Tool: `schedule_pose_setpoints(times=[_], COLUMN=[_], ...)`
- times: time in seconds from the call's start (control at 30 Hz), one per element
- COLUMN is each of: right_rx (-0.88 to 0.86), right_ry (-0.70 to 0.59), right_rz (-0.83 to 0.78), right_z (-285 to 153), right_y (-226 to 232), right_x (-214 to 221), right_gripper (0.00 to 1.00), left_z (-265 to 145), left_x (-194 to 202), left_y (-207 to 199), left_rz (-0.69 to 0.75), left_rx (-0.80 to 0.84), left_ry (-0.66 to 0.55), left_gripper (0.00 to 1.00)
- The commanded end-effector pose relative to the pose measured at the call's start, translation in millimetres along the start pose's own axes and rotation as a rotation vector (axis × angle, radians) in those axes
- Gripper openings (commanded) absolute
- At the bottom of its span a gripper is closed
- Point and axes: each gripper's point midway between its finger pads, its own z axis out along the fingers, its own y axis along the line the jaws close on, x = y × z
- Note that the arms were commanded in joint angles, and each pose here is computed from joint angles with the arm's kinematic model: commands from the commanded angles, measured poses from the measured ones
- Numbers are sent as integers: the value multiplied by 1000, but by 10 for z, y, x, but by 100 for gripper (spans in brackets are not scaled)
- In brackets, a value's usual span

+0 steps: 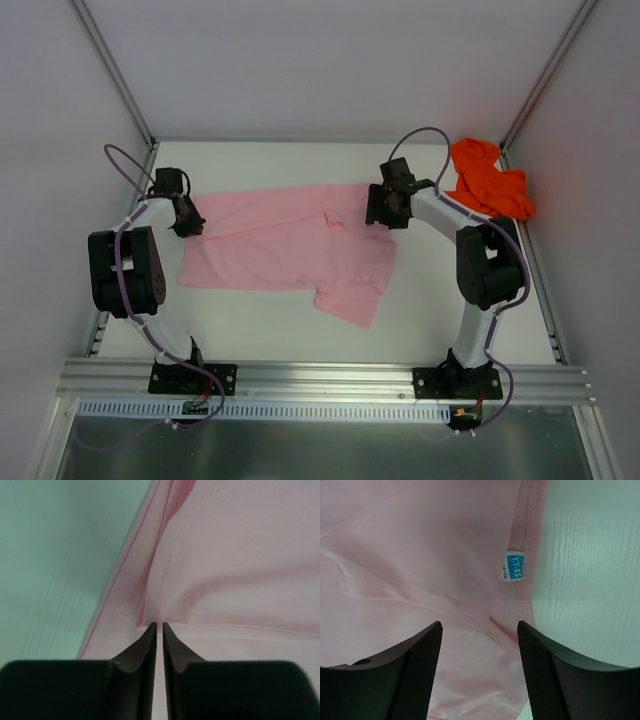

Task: Fold and stack the t-shirts
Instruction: Fold the flattened tshirt in 1/3 of the way, then grap the side of the flattened tshirt closest away from the robot with both arms

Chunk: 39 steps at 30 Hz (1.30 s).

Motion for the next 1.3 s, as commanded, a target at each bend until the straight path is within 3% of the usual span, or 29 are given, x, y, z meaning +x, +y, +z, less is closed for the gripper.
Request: schedule_pose_setpoints(times=[0.0, 0.47, 0.63, 0.73, 0.97, 1.13, 1.27], right_rx=[1, -10, -23, -24, -31, -51, -61], right_ry=[-1, -146, -144, -126, -69, -16, 24], right_rz=[16, -19, -21, -7, 76, 75, 82], right_z=[46, -522, -697, -753, -846, -856, -882], right_y=[27, 38, 17, -58, -229, -197, -187], right_x=[13, -335, -242, -38, 580, 1147, 1508], right_gripper=[64, 68, 77, 79, 82, 86, 87], left_z=[3, -378, -572, -674, -759, -982, -1098], left_x=[-21, -277, -277, -187, 332, 612, 732], left_y=[47, 137, 22, -2, 162, 496, 558], left_rz=[5, 23, 8, -3, -134, -275, -314], left_rx=[-38, -89, -18, 12, -19, -148, -137], left_ry=[-14, -141, -158, -148, -56, -99, -124], left_gripper=[3, 0, 48, 60, 72, 95, 99])
